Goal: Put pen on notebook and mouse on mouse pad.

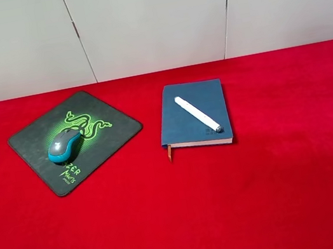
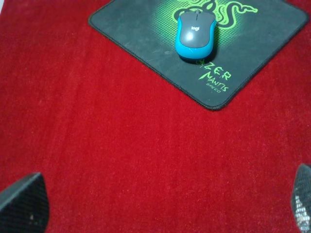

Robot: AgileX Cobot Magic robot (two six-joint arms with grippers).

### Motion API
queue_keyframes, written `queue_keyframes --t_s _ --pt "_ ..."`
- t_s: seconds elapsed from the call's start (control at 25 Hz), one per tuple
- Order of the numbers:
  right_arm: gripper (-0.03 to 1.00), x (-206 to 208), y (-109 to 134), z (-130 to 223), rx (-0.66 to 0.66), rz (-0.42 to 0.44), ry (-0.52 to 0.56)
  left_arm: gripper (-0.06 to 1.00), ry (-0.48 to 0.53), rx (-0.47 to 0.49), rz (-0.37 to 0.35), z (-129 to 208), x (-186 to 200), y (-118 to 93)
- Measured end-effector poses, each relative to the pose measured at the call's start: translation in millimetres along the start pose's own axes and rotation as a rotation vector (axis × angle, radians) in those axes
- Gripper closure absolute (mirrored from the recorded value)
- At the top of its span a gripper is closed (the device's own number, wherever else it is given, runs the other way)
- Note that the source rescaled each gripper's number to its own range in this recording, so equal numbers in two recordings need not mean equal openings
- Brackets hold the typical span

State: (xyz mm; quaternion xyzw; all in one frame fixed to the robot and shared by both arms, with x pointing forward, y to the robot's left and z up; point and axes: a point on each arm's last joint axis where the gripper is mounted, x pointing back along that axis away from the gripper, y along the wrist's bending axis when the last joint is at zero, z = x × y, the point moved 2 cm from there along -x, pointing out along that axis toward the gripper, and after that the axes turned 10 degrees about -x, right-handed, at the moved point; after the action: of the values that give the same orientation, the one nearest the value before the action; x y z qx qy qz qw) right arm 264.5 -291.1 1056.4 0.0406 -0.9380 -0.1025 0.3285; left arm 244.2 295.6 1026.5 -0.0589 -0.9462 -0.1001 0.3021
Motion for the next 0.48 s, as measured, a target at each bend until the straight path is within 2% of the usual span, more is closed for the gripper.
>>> queue_keyframes --t_s 0.24,0.32,0.48 --pt "-0.03 8.0 -13.4 16.9 -0.037 0.141 -0.166 -0.06 0.0 0.0 0.0 0.0 0.0 0.0" --pt "-0.03 10.9 -14.6 16.8 -0.038 0.161 -0.21 -0.06 0.0 0.0 0.0 0.0 0.0 0.0" --pt "-0.03 9.6 -15.3 16.6 -0.035 0.164 -0.215 -0.06 0.0 0.0 0.0 0.0 0.0 0.0"
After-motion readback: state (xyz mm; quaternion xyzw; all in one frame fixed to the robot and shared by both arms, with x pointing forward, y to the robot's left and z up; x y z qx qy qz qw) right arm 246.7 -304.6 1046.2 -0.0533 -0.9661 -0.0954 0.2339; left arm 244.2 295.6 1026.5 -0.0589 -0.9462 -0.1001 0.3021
